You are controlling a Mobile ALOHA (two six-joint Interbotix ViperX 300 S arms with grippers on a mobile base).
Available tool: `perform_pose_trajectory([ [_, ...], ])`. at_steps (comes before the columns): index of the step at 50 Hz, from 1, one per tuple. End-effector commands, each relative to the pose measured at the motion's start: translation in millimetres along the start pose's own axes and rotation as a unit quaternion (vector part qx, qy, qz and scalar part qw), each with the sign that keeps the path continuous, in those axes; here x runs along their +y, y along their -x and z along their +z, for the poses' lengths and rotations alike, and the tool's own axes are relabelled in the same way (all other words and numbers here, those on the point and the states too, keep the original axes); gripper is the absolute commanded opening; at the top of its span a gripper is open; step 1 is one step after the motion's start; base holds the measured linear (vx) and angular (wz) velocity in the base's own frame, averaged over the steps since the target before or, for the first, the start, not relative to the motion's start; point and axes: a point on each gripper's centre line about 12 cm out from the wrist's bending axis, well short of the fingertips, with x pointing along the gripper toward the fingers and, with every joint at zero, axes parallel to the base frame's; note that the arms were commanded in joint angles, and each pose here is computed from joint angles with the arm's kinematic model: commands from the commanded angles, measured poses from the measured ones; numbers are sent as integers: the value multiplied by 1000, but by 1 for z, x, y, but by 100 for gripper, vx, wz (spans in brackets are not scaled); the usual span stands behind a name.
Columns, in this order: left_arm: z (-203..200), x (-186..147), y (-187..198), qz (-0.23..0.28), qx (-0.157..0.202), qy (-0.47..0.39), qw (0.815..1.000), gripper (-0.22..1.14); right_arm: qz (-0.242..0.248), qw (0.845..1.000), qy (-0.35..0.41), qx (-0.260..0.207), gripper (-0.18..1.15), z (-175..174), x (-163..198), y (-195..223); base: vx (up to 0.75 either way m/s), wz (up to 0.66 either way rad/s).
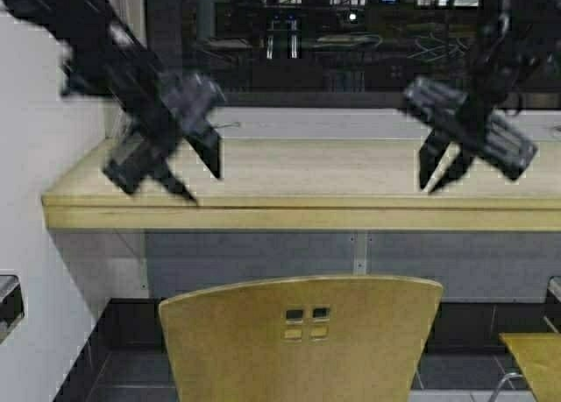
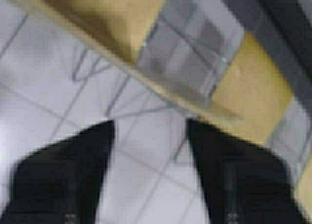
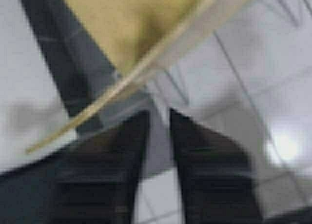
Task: Push the chairs under the table
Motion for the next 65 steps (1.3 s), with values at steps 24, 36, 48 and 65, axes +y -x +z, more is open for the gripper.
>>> perform_pose_trajectory([
  [24, -12, 26, -47, 41, -53, 179, 982, 90, -52, 967, -250, 7, 89, -7, 0, -65, 2, 1],
  [36, -14, 23, -76, 44, -65, 210, 975, 90, -53, 966, -253, 9, 89, -1, 9, -96, -1, 0],
  [48, -18, 30, -94, 55, -68, 218, 972, 90, -68, 966, -250, 14, 89, -5, 4, -119, 0, 0],
  [65, -10, 36, -131, 63, -82, 233, 967, 90, -64, 968, -242, 11, 89, 2, 11, -155, 0, 0],
])
